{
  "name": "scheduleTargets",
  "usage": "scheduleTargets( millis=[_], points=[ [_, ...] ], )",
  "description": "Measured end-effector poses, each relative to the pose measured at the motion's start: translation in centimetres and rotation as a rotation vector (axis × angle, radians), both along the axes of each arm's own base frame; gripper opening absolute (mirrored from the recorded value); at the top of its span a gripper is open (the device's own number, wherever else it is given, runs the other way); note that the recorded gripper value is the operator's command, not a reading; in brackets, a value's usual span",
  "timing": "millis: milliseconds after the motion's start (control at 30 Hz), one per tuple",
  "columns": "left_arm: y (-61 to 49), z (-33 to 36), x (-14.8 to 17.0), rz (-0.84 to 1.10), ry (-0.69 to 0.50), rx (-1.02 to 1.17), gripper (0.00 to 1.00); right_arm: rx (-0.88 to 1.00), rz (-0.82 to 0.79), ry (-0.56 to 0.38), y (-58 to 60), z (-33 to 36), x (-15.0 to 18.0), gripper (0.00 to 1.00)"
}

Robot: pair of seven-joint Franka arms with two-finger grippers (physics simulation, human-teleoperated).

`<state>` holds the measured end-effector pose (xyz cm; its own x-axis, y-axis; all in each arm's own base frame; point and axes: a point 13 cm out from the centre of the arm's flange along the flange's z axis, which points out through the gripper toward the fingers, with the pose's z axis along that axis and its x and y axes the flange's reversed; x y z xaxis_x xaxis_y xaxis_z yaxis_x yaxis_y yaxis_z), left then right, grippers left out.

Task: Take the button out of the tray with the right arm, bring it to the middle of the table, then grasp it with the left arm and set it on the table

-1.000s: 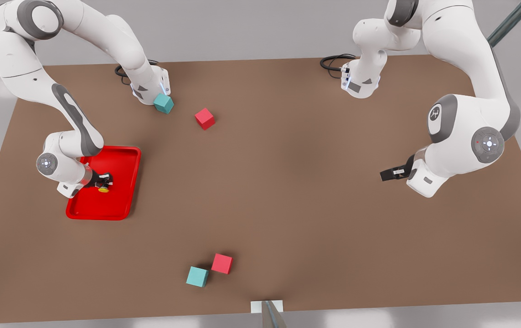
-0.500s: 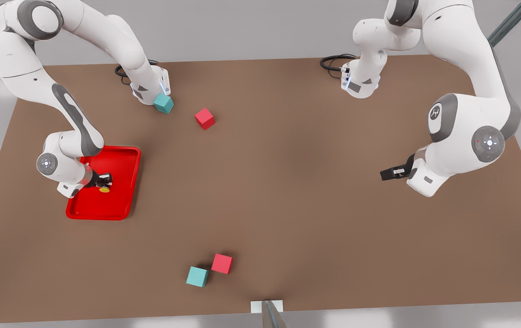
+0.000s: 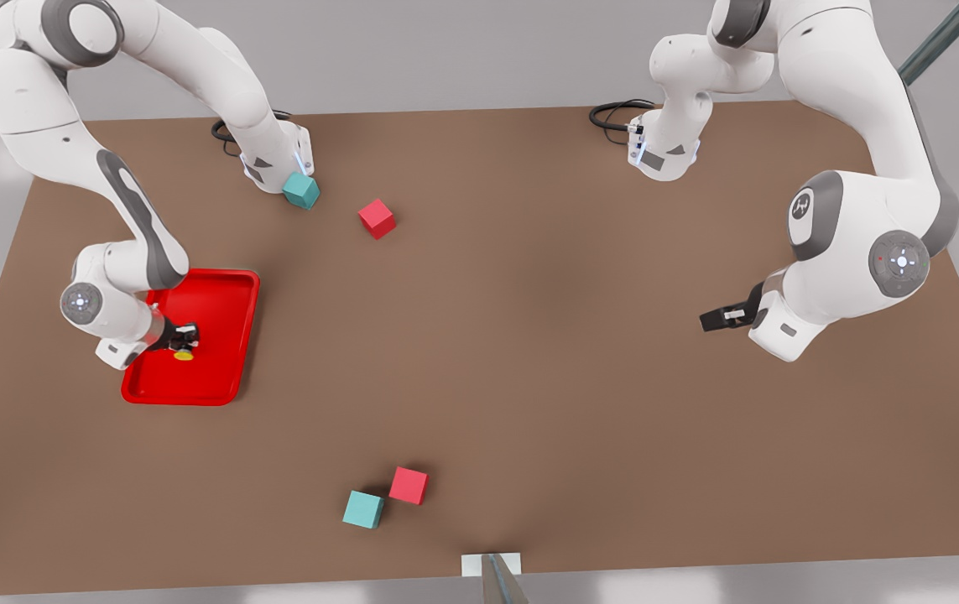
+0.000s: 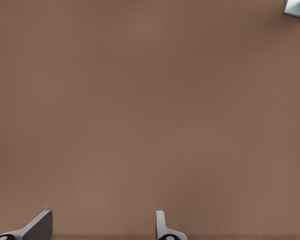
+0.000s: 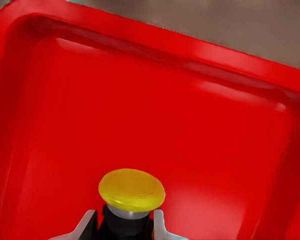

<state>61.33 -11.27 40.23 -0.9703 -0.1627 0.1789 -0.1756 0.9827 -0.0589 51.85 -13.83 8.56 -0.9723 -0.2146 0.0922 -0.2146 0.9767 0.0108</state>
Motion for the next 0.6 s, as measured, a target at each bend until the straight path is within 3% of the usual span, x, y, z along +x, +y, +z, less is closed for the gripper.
scheduleTargets(
  millis=[267, 600],
  points=[
    [0.0, 0.0, -0.3, -0.001, 0.01, 0.001, 1.0, 0.044, 0.082, 0.009, 16.7, 6.2, 7.4, 0.5],
    [0.3, -0.2, -0.3, 0.003, 0.016, 0.004, 1.0, 0.156, 0.037, 0.085, 47.0, 10.5, 8.6, 0.5]
  ],
)
